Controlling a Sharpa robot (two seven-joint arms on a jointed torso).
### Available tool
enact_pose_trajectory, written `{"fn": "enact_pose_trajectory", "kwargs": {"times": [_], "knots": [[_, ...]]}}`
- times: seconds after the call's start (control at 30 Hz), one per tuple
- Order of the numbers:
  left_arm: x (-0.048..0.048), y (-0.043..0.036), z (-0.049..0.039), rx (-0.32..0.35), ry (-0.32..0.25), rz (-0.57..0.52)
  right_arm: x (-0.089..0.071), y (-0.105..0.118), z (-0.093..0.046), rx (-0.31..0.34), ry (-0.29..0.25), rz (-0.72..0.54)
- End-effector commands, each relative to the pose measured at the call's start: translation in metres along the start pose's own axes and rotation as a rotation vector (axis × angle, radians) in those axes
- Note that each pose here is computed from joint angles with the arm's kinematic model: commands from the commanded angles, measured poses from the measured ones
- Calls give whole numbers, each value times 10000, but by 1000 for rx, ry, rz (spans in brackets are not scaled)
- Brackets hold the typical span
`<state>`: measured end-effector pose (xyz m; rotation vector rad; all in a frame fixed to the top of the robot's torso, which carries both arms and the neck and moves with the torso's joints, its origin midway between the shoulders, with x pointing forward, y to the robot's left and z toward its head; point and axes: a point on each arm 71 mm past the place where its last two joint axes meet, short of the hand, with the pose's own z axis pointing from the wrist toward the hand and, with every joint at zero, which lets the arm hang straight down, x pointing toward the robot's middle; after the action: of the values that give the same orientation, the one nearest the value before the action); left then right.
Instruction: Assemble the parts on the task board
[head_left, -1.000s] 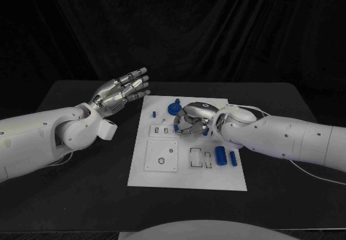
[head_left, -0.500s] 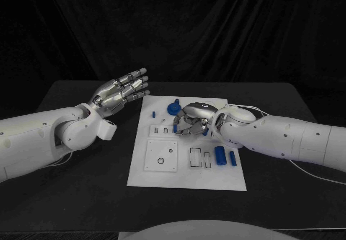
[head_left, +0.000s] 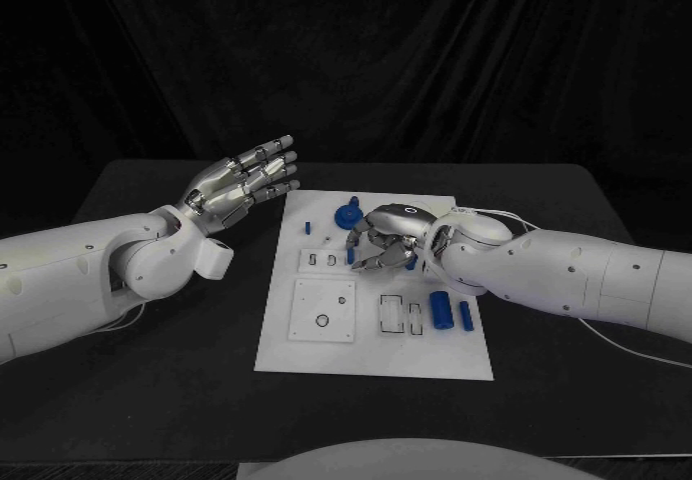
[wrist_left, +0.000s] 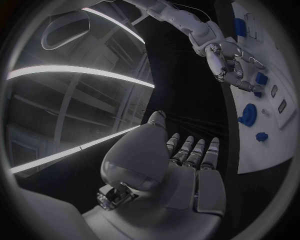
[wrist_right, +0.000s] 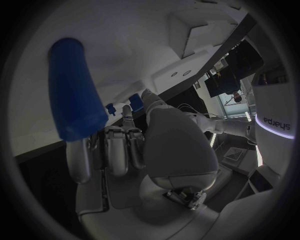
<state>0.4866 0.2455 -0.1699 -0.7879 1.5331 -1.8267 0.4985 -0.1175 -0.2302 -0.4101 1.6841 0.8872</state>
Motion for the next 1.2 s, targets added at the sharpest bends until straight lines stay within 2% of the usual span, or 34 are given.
{"fn": "enact_pose_trajectory", "kwargs": {"times": [0.03,0.23,0.37,0.6,0.67,0.8,0.93,0.97,1.03,1.2], "knots": [[14,-3,3,14,7,-9,-22,-13,-21,-6,-43,-13],[-9,-13,-19,20,-15,25,-159,-39,-105,-31,-156,-41],[-35,-29,-53,27,-27,116,-408,-9,-211,-74,-246,-76],[-61,-74,-79,50,-68,251,-863,62,-446,-123,-330,-126],[-71,-101,-79,60,-80,313,-978,73,-520,-130,-355,-140],[-81,-189,-33,41,-71,532,-1225,51,-709,-128,-417,-143],[-44,-292,104,-72,40,791,-1343,-44,-863,-78,-441,-93],[-38,-303,129,-98,59,825,-1353,-61,-880,-68,-441,-84],[-18,-356,236,-220,130,929,-1376,-123,-927,-31,-437,-58],[28,-479,461,-484,244,1042,-1352,-222,-953,30,-397,-22]]}}
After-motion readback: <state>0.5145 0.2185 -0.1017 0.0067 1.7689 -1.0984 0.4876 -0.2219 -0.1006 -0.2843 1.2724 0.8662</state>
